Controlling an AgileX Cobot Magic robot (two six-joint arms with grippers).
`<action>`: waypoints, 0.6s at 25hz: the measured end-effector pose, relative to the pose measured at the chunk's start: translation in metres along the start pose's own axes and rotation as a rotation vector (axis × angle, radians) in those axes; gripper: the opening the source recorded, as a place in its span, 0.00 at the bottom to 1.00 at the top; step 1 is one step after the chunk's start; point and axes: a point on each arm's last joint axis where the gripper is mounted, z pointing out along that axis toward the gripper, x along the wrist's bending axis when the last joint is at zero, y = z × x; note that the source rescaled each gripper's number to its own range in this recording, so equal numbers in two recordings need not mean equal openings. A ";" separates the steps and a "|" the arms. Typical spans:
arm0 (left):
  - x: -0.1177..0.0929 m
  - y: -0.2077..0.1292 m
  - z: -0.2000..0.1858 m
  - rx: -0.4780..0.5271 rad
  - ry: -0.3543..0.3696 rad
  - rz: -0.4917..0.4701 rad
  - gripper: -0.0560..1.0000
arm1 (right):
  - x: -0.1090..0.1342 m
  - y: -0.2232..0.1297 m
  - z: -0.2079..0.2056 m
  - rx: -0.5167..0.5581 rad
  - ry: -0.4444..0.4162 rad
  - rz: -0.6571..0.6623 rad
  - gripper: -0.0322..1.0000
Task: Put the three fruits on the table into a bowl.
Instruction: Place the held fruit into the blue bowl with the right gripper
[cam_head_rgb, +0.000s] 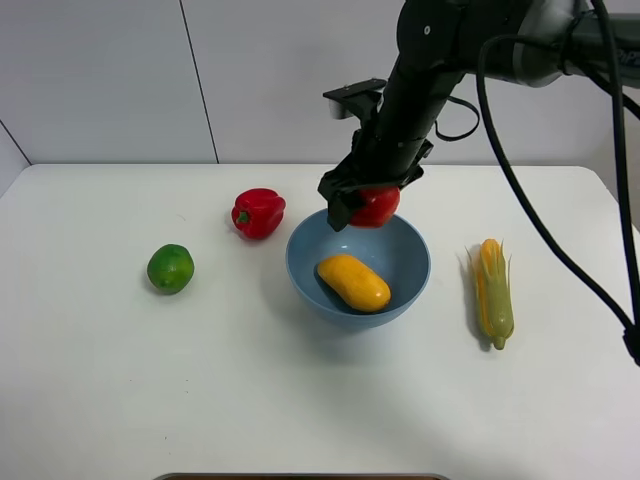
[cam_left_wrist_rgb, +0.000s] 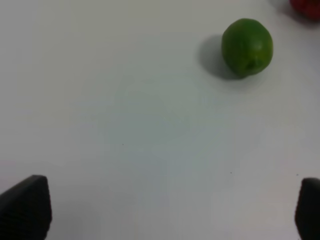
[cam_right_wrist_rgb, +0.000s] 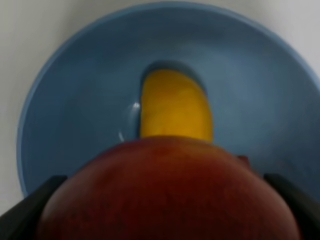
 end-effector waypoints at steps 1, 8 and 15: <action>0.000 0.000 0.000 0.000 0.000 0.000 1.00 | 0.002 0.000 0.001 0.006 -0.008 -0.012 0.38; 0.000 0.000 0.000 0.000 0.000 0.000 1.00 | 0.002 -0.001 0.001 0.016 -0.038 0.009 0.38; 0.000 0.000 0.000 0.000 0.000 0.000 1.00 | 0.000 -0.004 0.001 0.049 -0.063 0.078 0.75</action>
